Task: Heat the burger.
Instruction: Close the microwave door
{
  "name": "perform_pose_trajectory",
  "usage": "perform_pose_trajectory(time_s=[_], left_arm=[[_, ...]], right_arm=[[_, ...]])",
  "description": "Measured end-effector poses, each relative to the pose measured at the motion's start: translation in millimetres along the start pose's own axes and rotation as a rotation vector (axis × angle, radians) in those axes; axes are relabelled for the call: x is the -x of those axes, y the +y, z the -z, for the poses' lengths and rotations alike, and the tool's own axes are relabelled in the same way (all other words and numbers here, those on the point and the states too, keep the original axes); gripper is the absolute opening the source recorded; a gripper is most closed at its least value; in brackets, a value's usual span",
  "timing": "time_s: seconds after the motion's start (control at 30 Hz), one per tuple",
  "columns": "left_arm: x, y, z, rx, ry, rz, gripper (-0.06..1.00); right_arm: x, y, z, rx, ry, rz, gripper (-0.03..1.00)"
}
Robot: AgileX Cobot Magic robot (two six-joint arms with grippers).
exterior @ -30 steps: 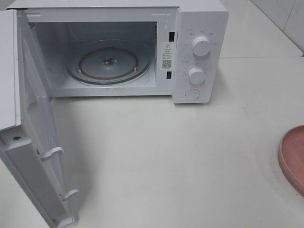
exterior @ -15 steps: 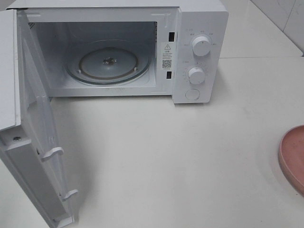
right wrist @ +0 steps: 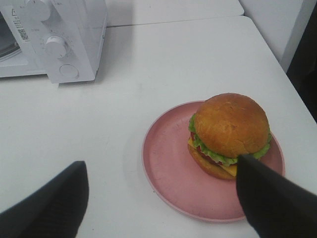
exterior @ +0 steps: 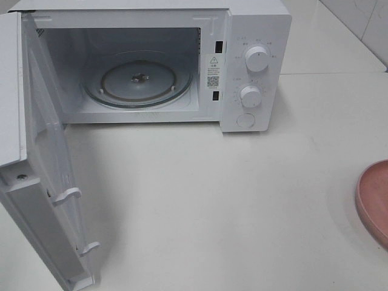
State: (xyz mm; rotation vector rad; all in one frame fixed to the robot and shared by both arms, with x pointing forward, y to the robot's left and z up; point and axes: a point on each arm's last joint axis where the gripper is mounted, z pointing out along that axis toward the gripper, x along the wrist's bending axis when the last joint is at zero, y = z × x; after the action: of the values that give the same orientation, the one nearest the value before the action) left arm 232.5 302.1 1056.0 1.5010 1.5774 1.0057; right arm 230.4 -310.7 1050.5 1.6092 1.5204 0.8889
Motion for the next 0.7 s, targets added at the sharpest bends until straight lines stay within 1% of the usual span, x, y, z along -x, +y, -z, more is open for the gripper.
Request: perform_pose_trajectory(time_s=[0.7], left_arm=[[0.0,0.0,0.0,0.0,0.0,0.0,0.83]], right_arm=[[0.0,-0.1,0.1,0.001,-0.002,-0.001,0.76]])
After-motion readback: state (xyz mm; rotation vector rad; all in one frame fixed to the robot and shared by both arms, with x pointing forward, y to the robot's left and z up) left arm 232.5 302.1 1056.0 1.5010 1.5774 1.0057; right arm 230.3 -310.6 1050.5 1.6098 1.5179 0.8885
